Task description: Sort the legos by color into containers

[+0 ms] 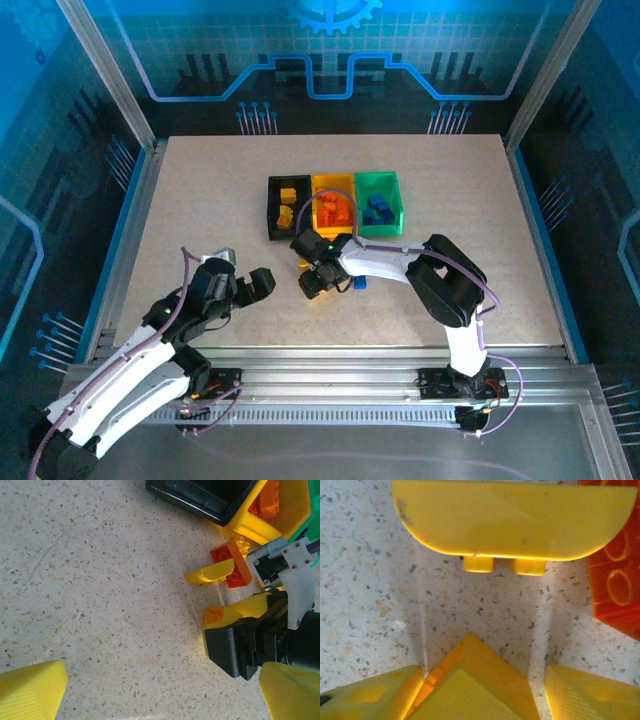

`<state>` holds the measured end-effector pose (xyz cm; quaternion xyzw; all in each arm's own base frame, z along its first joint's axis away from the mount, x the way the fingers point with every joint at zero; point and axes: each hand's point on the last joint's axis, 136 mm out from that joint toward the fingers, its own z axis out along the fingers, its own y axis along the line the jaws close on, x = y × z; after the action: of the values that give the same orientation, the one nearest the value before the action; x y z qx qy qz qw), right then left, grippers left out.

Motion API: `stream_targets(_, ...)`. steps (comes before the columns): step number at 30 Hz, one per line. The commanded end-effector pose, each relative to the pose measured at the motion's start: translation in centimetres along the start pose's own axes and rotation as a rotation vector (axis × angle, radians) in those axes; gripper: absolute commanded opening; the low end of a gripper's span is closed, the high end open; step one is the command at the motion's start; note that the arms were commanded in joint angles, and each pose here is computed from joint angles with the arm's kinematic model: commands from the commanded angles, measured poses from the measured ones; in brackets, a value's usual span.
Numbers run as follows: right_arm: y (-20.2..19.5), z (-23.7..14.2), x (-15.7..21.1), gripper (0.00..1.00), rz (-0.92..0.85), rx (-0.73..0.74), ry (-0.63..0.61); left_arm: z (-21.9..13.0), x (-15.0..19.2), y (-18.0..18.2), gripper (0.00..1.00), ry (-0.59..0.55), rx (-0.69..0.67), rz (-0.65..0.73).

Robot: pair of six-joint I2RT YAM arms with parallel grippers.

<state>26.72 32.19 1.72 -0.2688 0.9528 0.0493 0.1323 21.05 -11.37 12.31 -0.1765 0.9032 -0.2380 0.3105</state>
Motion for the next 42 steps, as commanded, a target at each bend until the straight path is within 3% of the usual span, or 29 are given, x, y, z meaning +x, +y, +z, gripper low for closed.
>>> stream_targets(1,0.5,0.5,-0.4,0.60,-0.013,-0.008,-0.008,0.2,0.2,0.7,0.99,0.005,-0.022,0.013)
stream_targets(5,0.8,0.1,-0.5,0.44,-0.017,-0.025,-0.020,0.2,0.3,0.8,0.99,0.006,-0.023,0.013)
stream_targets(10,1.0,-1.7,-0.8,0.35,-0.005,-0.053,-0.061,0.3,0.2,0.8,0.99,0.006,-0.023,0.016)
stream_targets(15,1.2,-5.6,-2.5,0.32,0.023,-0.095,-0.153,0.3,0.1,0.9,0.99,0.002,-0.025,0.017)
stream_targets(21,0.9,-9.8,-8.3,0.33,0.108,-0.138,-0.293,0.3,0.1,0.8,0.99,0.000,-0.025,0.013)
stream_targets(32,-2.1,-6.2,-20.0,0.34,0.260,-0.084,-0.371,0.1,0.3,0.7,0.99,0.020,-0.024,0.004)
stream_targets(39,-3.0,-3.3,-23.4,0.37,0.305,-0.038,-0.382,0.2,0.6,0.8,0.99,0.033,-0.025,-0.009)
stream_targets(42,-3.2,-2.8,-24.2,0.44,0.321,-0.051,-0.379,0.2,0.8,0.9,0.99,0.040,-0.028,-0.011)
